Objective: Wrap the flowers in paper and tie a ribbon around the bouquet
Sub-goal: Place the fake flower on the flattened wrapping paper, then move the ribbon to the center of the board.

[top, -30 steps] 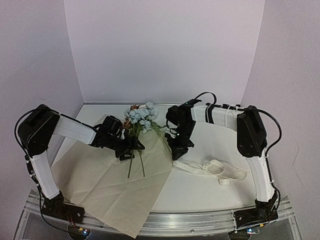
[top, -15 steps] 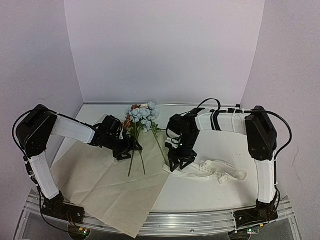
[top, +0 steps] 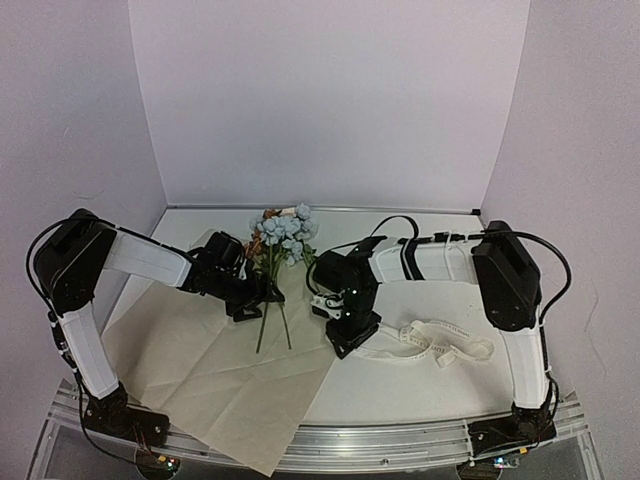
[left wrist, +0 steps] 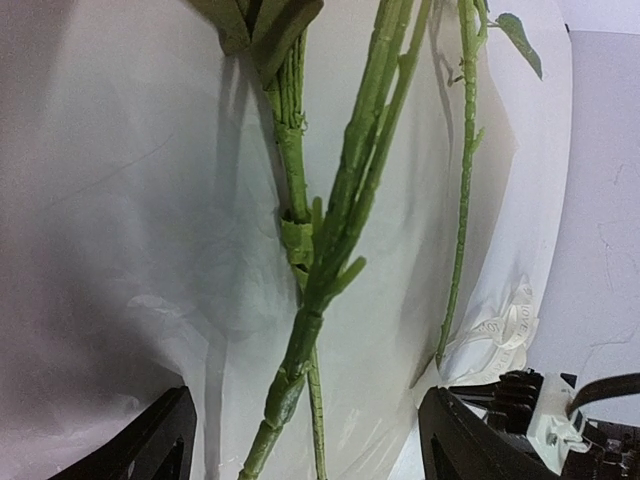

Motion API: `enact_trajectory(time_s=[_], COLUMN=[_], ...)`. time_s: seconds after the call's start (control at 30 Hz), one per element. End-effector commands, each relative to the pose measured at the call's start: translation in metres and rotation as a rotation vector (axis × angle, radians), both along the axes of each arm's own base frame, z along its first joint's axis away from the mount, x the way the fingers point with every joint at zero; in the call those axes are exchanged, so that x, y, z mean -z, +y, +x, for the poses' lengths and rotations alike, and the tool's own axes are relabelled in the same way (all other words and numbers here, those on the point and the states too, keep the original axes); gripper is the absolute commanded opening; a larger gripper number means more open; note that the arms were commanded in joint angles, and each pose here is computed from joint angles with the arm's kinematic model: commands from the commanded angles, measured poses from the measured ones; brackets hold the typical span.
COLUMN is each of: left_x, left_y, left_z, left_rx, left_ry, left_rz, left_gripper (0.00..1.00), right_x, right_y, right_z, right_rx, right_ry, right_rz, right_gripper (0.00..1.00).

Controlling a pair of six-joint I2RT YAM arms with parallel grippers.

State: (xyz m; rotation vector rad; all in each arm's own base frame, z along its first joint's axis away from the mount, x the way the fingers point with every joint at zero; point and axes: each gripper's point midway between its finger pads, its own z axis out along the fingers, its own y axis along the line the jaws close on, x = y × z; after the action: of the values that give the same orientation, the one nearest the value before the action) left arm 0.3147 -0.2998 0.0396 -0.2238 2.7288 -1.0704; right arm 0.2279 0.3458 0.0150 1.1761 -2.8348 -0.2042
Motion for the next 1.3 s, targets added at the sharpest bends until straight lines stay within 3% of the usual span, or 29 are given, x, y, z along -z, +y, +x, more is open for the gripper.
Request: enact_trajectory(time_s=[0.0,0.17,0.33,0.63,0.8,1.07,1.27], left_x=[-0.006,-0.004,0.002,0.018,0.022,0.024,0.011], left_y=[-0.002,-0.001,0.003,0.004,0.000,-0.004,-0.014], left_z=[0.012,0.014,0.015,0.023,0.025,0.031,0.042], left_rx=[0.001,-0.003,-0.018,-0.054,-0.057,-0.025,0.048], left_ry=[-0.029,-0.022,0.003,0.065,0.080,0.077,0.025], left_rz=[0.007,0.007,0.007,-0.012,-0.027,-0.023,-0.017], left_gripper=[0.80,0.79,0.79,0.79,0.79,0.79,0.80], right_x=[0.003,0.005,0.005,-0.012,-0.021,-0.051,-0.068], right_y=[-0.011,-0.019,-0.035,-0.049,-0.081,-0.162,-0.233], right_z=[0.015,0.007,-0.004,-0.060,-0.092,-0.085,-0.059], right_rx=[-0.009,0.000,0.033,0.032,0.010,0.066,0.362], right_ry=[-0.096,-0.094,-0.089,0.044,0.123,-0.050,-0.216], right_rz=[-0.050,-0.068,-0.087,-0.044,-0.131,-0.405,-0.527], right_gripper=[0.42,0.26,0.01,0.00,0.00,0.00,0.00])
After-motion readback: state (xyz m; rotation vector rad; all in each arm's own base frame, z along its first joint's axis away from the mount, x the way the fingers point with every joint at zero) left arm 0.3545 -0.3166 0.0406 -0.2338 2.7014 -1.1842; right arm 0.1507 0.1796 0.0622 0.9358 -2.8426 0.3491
